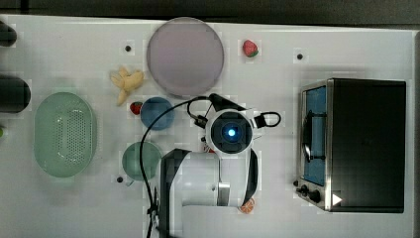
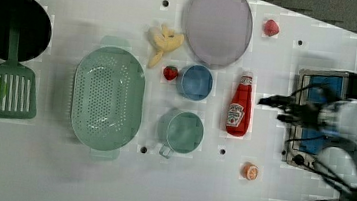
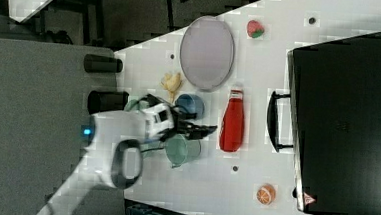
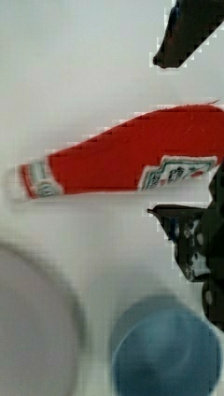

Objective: Pick ketchup from plate and place it on table.

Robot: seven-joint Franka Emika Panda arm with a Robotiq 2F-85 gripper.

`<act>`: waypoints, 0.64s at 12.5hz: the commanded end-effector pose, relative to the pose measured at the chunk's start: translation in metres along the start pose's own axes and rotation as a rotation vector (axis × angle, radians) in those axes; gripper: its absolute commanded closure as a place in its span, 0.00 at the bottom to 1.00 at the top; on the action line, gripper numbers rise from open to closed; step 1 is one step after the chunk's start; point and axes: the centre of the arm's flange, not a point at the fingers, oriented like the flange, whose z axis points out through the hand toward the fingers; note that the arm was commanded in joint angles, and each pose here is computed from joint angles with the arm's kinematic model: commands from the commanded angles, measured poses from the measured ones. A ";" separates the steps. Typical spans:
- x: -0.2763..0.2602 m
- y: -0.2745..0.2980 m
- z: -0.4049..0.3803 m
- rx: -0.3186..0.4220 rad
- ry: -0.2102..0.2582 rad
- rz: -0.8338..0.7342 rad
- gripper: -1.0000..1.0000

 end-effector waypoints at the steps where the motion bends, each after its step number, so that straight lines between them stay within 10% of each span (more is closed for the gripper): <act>1: 0.024 -0.008 -0.094 0.031 0.071 0.166 0.00; 8: 0.039 -0.013 -0.242 0.015 0.044 0.272 0.00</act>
